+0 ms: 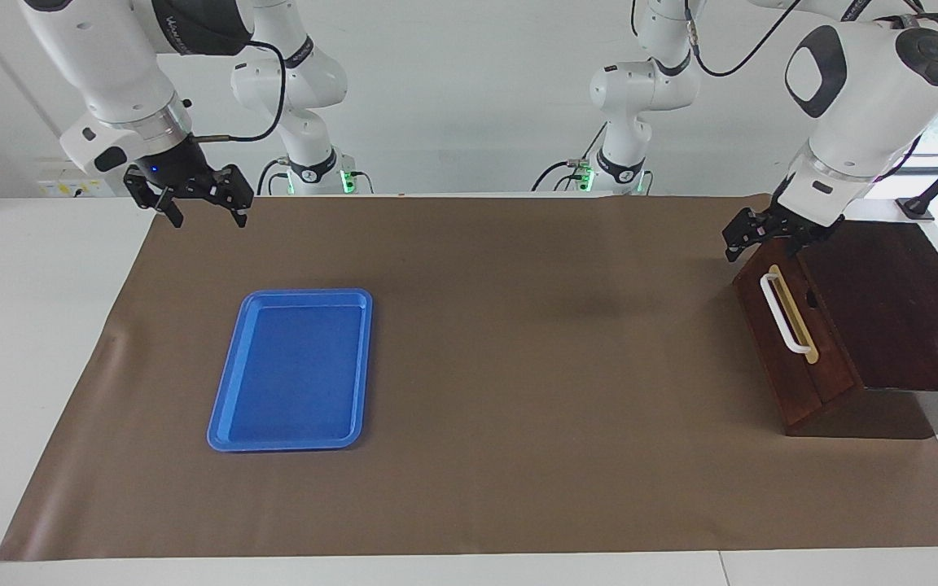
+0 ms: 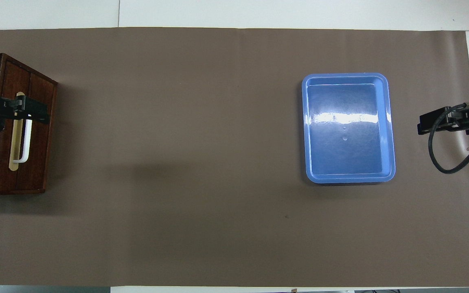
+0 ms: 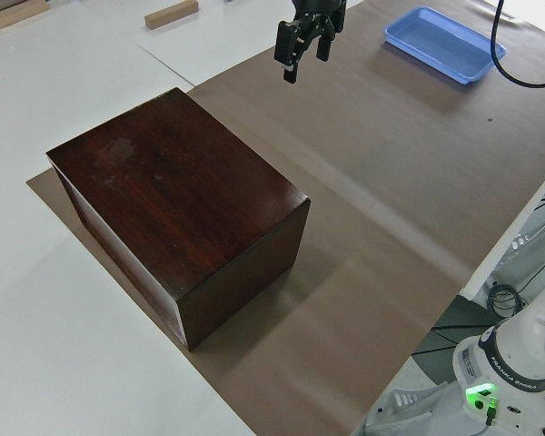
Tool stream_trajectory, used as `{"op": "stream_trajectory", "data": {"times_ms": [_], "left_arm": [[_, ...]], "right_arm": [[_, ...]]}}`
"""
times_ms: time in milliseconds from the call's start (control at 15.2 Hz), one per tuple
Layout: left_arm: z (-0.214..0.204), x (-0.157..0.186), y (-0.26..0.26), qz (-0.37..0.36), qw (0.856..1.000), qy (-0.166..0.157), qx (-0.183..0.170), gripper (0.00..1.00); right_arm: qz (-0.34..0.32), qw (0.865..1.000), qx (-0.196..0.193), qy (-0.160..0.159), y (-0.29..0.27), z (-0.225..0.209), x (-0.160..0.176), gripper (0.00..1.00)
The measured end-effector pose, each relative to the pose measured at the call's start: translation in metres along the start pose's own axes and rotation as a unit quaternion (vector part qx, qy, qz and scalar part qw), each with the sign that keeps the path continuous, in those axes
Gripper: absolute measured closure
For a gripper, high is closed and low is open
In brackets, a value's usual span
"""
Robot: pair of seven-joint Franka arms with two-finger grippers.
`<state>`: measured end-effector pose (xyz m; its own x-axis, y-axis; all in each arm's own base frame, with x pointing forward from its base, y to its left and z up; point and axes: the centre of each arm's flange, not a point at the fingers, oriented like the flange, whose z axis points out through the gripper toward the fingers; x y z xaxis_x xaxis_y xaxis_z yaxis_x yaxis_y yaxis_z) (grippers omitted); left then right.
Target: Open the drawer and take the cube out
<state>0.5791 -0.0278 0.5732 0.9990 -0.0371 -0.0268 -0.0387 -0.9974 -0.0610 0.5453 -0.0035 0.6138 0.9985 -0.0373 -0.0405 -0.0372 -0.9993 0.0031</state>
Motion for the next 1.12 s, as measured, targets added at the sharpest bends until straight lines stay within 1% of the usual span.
{"op": "stream_trajectory", "data": {"times_ms": [131, 262, 525, 656, 788, 853, 984, 1116], "left_arm": [[0.020, 0.006, 0.004, 0.016, 0.999, 0.012, 0.040, 0.00], [0.053, 0.014, 0.012, 0.041, 0.996, 0.018, 0.079, 0.00], [0.108, 0.027, 0.015, 0.073, 0.990, 0.028, 0.117, 0.00], [0.130, 0.029, 0.010, 0.085, 0.987, 0.036, 0.131, 0.00], [0.147, 0.029, -0.004, 0.082, 0.987, 0.044, 0.133, 0.00], [0.153, 0.028, -0.009, 0.080, 0.987, 0.047, 0.132, 0.00], [0.163, 0.026, -0.015, 0.077, 0.987, 0.048, 0.130, 0.00], [0.169, 0.024, -0.016, 0.078, 0.987, 0.048, 0.130, 0.00]], "right_arm": [[0.010, 1.000, 0.000, 0.001, 0.003, 0.000, 0.000, 0.00], [0.025, 1.000, 0.001, 0.008, 0.002, 0.000, 0.002, 0.00], [0.084, 0.996, 0.002, 0.016, -0.003, 0.008, 0.007, 0.00], [0.120, 0.993, 0.001, 0.011, -0.005, 0.013, 0.008, 0.00], [0.172, 0.985, 0.006, 0.003, -0.007, 0.021, 0.010, 0.00], [0.204, 0.979, 0.012, -0.003, -0.008, 0.025, 0.012, 0.00], [0.267, 0.963, 0.021, -0.014, -0.010, 0.032, 0.015, 0.00], [0.316, 0.948, 0.026, -0.024, -0.012, 0.039, 0.017, 0.00]]}}
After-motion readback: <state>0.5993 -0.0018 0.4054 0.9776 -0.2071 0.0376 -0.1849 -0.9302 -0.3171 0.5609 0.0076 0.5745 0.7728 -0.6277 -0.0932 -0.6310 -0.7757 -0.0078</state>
